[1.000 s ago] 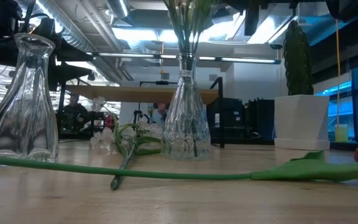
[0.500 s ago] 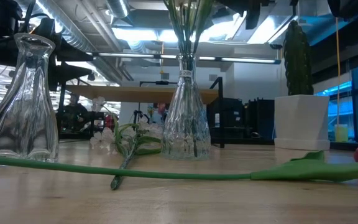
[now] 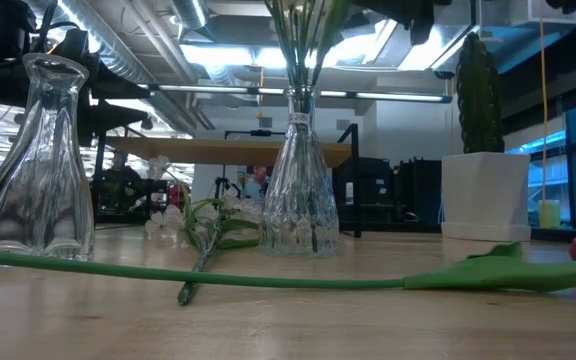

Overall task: Pick and place flowers into a vace then onto a shelf
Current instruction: Put the right red flower into the right transparent vase, then put the right transparent vase with flowers on the shelf

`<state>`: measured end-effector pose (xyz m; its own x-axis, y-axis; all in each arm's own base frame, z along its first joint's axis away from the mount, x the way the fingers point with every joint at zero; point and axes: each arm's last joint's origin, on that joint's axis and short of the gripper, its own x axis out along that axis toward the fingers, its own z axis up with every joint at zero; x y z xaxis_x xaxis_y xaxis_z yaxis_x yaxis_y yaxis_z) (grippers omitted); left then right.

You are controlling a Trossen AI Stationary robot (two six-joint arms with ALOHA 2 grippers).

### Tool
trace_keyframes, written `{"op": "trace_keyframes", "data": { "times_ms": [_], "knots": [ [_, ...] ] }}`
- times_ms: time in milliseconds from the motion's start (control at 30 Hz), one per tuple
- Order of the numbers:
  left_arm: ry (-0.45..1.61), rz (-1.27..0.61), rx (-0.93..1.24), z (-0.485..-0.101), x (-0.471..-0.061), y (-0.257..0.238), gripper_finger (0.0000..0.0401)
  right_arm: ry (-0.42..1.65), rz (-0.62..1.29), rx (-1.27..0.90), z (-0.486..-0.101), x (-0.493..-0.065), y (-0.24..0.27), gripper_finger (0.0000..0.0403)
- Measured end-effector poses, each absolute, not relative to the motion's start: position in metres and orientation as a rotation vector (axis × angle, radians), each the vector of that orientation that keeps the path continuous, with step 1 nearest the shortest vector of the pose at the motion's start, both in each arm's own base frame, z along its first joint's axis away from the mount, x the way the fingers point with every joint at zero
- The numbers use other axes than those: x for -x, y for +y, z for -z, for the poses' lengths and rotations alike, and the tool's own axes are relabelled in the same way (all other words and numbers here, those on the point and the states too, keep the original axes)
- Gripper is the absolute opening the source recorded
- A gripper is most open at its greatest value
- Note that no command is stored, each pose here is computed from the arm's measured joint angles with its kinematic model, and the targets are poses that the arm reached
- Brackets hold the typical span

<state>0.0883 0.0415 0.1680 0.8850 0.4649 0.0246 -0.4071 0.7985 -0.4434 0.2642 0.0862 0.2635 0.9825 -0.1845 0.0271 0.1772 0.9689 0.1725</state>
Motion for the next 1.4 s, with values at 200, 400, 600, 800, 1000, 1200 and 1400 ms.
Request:
{"op": "trace_keyframes", "data": {
  "times_ms": [200,400,600,800,1000,1200,1400],
  "knots": [
    [-0.132,-0.469,0.445,-0.168,-0.088,0.041,0.0216,0.006,0.187,-0.195,-0.265,-0.258,0.084,0.0234],
    [-0.131,-0.47,0.445,-0.168,-0.088,0.041,0.0216,0.068,0.172,-0.219,-0.265,-0.251,0.082,0.0234],
    [-0.131,-0.468,0.445,-0.168,-0.088,0.041,0.0216,0.117,0.18,-0.243,-0.266,-0.243,0.079,0.0234],
    [-0.131,-0.467,0.446,-0.168,-0.088,0.041,0.0216,0.226,0.205,-0.255,-0.259,-0.235,0.075,0.0234],
    [-0.142,-0.463,0.444,-0.169,-0.088,0.041,0.0216,0.37,0.22,-0.382,-0.239,-0.236,0.077,0.0234],
    [-0.145,-0.463,0.444,-0.169,-0.088,0.041,0.0216,0.39,0.215,-0.355,-0.22,-0.252,0.086,0.0234],
    [-0.142,-0.463,0.444,-0.169,-0.088,0.041,0.0216,0.391,0.194,-0.283,-0.199,-0.27,0.093,0.0234]
  ]
}}
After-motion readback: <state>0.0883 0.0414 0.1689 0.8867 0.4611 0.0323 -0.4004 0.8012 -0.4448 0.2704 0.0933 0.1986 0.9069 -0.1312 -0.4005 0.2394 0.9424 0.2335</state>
